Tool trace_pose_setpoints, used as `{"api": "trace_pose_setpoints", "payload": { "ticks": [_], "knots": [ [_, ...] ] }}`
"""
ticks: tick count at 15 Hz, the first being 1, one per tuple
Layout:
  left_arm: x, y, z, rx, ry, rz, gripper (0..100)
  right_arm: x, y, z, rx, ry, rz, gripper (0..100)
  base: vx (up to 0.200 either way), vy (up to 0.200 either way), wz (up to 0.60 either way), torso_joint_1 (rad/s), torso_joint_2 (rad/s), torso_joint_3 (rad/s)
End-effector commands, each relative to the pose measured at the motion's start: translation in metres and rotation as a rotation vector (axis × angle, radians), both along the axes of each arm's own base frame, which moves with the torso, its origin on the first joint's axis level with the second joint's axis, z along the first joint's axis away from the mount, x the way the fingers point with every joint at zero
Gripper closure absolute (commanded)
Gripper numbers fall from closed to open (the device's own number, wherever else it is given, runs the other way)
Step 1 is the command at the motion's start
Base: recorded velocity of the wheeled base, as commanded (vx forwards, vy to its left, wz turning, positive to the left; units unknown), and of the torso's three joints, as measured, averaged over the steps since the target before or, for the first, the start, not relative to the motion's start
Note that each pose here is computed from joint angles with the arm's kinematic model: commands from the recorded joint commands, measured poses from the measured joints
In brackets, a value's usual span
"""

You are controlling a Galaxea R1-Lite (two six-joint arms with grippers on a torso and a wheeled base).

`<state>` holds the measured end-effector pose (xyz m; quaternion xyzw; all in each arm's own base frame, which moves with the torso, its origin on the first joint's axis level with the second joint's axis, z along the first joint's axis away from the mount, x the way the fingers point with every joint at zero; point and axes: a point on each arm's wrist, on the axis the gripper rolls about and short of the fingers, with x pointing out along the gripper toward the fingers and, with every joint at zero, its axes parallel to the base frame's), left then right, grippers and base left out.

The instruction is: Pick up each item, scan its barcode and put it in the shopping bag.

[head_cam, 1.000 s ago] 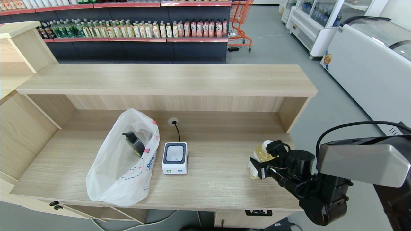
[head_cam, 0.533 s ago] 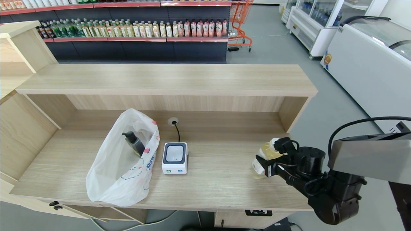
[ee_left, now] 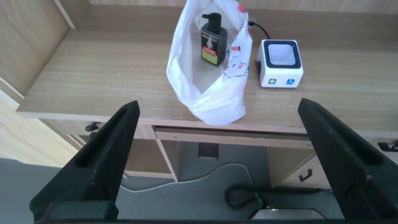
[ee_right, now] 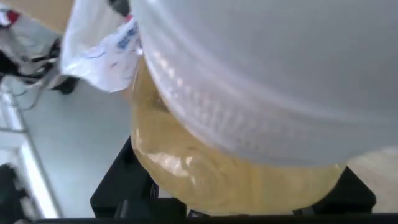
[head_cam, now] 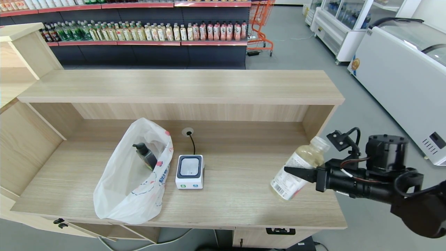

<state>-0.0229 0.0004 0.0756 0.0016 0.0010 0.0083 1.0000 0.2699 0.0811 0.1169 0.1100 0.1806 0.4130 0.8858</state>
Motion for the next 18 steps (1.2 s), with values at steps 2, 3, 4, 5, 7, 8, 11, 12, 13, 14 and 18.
{"api": "trace_pose_setpoints", "payload": {
  "ticks": [2, 3, 4, 5, 7, 8, 11, 12, 13, 14, 18],
  "knots": [
    [0.0, 0.0, 0.0, 0.0, 0.0, 0.0, 0, -0.043, -0.006, 0.046, 0.076, -0.012, 0.191, 100, 0.0, 0.0, 0.0, 0.0, 0.0, 0.0],
    [0.0, 0.0, 0.0, 0.0, 0.0, 0.0, 0, -0.051, -0.007, 0.051, 0.088, 0.005, 0.24, 100, 0.0, 0.0, 0.0, 0.0, 0.0, 0.0],
    [0.0, 0.0, 0.0, 0.0, 0.0, 0.0, 0, -0.057, -0.008, 0.053, 0.096, 0.022, 0.281, 100, 0.0, 0.0, 0.0, 0.0, 0.0, 0.0],
    [0.0, 0.0, 0.0, 0.0, 0.0, 0.0, 0, -0.065, -0.007, 0.058, 0.109, 0.033, 0.337, 100, 0.0, 0.0, 0.0, 0.0, 0.0, 0.0],
    [0.0, 0.0, 0.0, 0.0, 0.0, 0.0, 0, -0.073, -0.003, 0.062, 0.113, 0.044, 0.386, 100, 0.0, 0.0, 0.0, 0.0, 0.0, 0.0],
    [0.0, 0.0, 0.0, 0.0, 0.0, 0.0, 0, -0.08, 0.001, 0.066, 0.116, 0.049, 0.414, 100, 0.0, 0.0, 0.0, 0.0, 0.0, 0.0],
    [0.0, 0.0, 0.0, 0.0, 0.0, 0.0, 0, -0.094, 0.009, 0.073, 0.126, 0.061, 0.48, 100, 0.0, 0.0, 0.0, 0.0, 0.0, 0.0],
    [0.0, 0.0, 0.0, 0.0, 0.0, 0.0, 0, -0.096, 0.011, 0.074, 0.126, 0.057, 0.493, 100, 0.0, 0.0, 0.0, 0.0, 0.0, 0.0],
    [0.0, 0.0, 0.0, 0.0, 0.0, 0.0, 0, -0.097, 0.012, 0.074, 0.126, 0.056, 0.5, 100, 0.0, 0.0, 0.0, 0.0, 0.0, 0.0],
    [0.0, 0.0, 0.0, 0.0, 0.0, 0.0, 0, -0.098, 0.012, 0.073, 0.125, 0.063, 0.501, 100, 0.0, 0.0, 0.0, 0.0, 0.0, 0.0],
    [0.0, 0.0, 0.0, 0.0, 0.0, 0.0, 0, -0.109, 0.017, 0.071, 0.114, 0.116, 0.545, 100, 0.0, 0.0, 0.0, 0.0, 0.0, 0.0]
  ]
}}
